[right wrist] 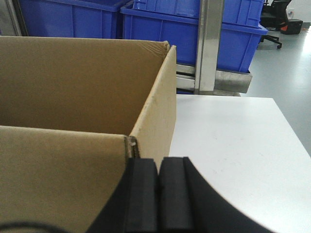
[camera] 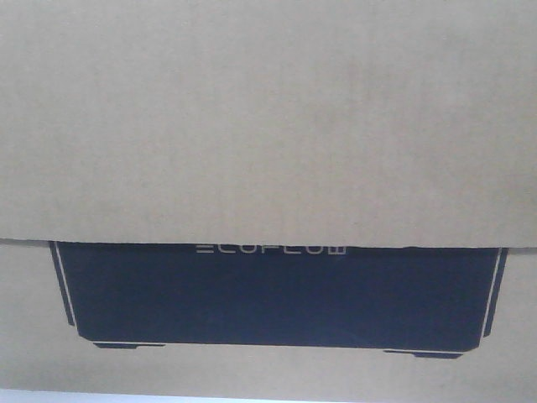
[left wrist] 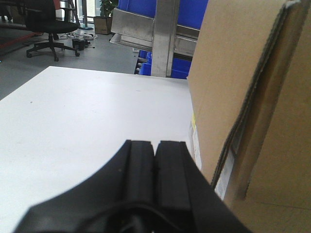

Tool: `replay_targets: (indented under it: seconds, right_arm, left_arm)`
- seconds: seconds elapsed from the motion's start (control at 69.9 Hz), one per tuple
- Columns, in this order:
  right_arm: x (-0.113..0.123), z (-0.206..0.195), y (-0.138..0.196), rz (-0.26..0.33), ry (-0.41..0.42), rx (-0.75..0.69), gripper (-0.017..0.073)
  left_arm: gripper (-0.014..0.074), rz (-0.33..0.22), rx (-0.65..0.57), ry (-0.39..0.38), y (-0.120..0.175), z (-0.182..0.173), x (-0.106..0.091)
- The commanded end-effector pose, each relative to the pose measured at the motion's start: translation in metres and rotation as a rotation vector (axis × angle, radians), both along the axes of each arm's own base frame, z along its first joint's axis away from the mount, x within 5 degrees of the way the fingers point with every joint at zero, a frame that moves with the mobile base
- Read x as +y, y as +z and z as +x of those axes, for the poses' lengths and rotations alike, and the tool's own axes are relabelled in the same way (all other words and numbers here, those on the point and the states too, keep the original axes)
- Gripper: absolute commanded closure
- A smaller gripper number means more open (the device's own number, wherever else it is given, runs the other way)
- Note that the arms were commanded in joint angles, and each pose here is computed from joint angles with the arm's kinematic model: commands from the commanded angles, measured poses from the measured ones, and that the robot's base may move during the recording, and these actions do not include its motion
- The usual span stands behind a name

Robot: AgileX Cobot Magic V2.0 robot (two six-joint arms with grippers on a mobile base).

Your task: Grab box from left shelf to table start

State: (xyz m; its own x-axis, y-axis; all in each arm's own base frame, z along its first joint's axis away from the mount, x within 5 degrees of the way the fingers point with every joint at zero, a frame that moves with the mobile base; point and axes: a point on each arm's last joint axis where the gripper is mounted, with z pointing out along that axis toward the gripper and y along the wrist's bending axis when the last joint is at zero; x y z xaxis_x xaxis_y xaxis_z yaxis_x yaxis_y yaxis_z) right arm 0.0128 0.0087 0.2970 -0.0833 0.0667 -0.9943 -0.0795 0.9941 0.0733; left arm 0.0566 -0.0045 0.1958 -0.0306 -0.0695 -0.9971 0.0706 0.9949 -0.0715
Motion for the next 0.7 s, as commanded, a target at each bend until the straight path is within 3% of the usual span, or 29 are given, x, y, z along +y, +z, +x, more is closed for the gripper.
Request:
replay_targets:
  seconds: [0.0,0.686]
  right_arm:
    - [-0.0013,-0.0002,0.0145,-0.005,-0.015,-0.098,0.0503]
    - [-0.0021,0.0004,0.0140,-0.020,-0.024,-0.101,0.0503]
  left_arm:
    - [0.0696,-0.010,-0.108,0.014,0.0092,-0.0011,0.0013]
    - [0.0696,-0.010,-0.108,0.014,0.0092,-0.0011,0.0013]
